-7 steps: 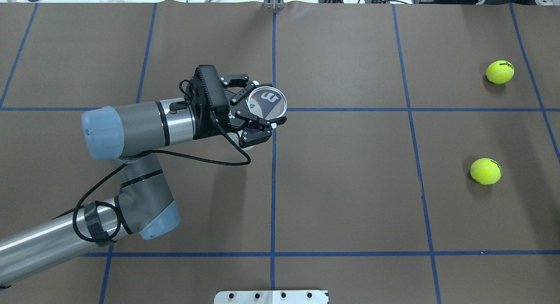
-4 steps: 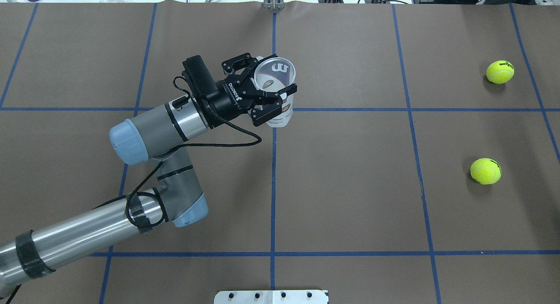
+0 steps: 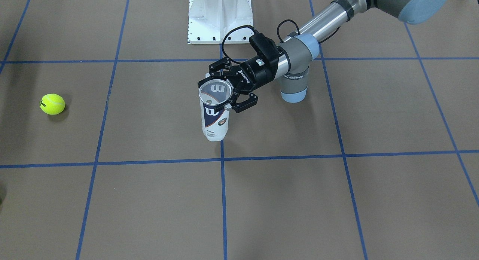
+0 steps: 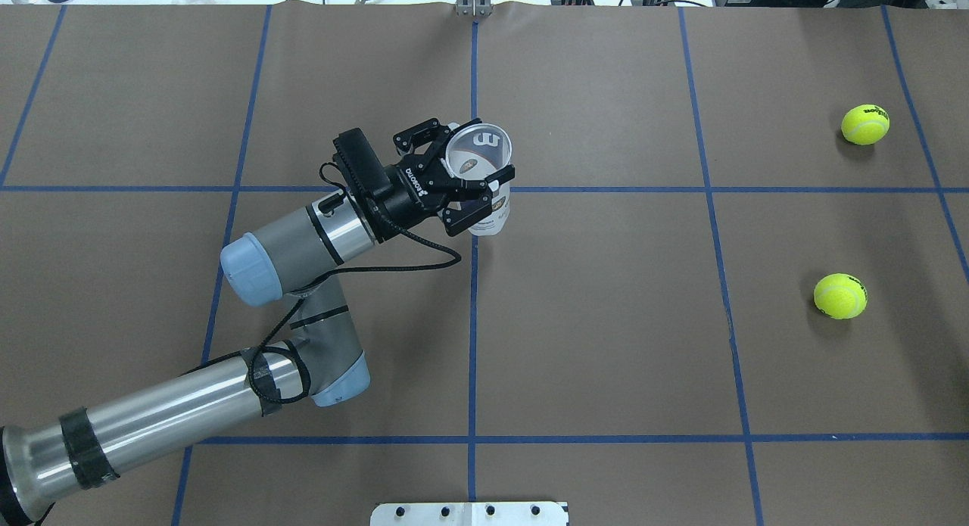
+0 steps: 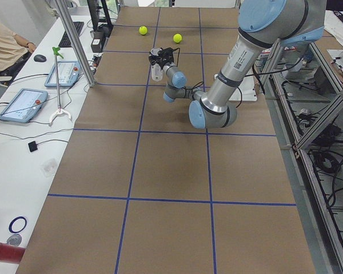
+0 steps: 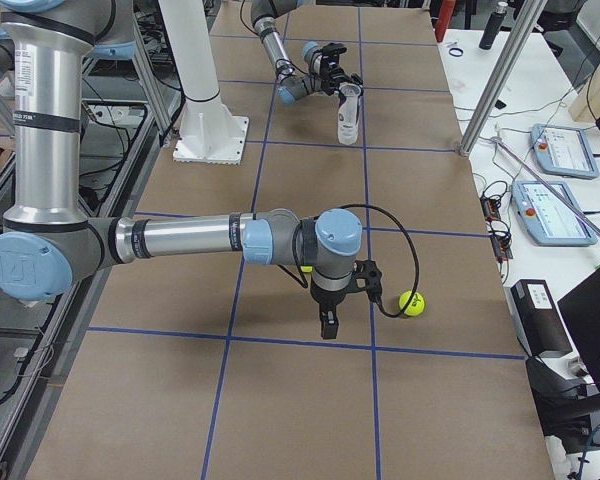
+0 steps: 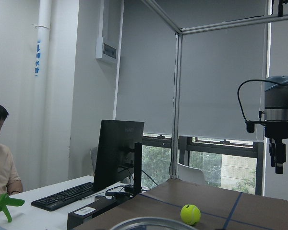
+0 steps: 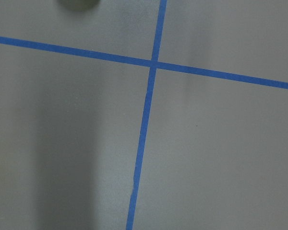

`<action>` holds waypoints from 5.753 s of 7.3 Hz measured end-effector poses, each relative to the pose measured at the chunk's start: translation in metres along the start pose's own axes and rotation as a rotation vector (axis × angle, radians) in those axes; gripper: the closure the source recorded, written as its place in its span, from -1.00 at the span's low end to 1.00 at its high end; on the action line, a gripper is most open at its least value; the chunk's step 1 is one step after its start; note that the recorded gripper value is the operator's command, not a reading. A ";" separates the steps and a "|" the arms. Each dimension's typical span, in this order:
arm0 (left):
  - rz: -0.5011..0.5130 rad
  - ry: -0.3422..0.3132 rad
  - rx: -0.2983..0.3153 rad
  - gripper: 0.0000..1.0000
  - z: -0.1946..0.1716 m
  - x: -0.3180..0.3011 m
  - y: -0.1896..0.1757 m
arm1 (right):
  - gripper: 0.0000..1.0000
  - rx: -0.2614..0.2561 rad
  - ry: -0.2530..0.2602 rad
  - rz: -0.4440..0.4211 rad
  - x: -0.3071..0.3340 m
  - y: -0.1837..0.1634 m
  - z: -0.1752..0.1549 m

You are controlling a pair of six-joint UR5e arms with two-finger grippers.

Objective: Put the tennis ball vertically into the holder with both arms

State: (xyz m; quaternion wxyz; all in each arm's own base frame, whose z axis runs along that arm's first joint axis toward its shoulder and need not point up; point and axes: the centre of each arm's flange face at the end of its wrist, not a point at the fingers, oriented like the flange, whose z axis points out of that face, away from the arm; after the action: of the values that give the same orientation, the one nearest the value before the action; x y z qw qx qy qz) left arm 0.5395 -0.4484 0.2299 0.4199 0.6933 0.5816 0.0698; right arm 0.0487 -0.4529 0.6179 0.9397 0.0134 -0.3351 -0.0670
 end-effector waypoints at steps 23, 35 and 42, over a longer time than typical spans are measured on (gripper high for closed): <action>0.026 0.023 -0.024 -0.97 -0.007 0.021 0.030 | -0.99 0.010 -0.052 0.070 -0.047 -0.033 -0.004; 0.059 -0.007 -0.147 -0.99 -0.007 0.023 0.052 | -0.99 0.066 -0.062 0.123 -0.214 -0.056 0.046; 0.057 -0.005 -0.141 -0.98 -0.003 0.026 0.048 | -0.99 0.157 0.047 0.090 -0.289 0.025 0.124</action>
State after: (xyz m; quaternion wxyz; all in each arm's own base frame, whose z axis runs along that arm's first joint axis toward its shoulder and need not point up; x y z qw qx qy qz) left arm 0.5812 -0.4229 0.2535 0.4671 0.6784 0.5541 0.1208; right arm -0.2486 -0.3869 0.5344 0.9454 0.0735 -0.3174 0.0023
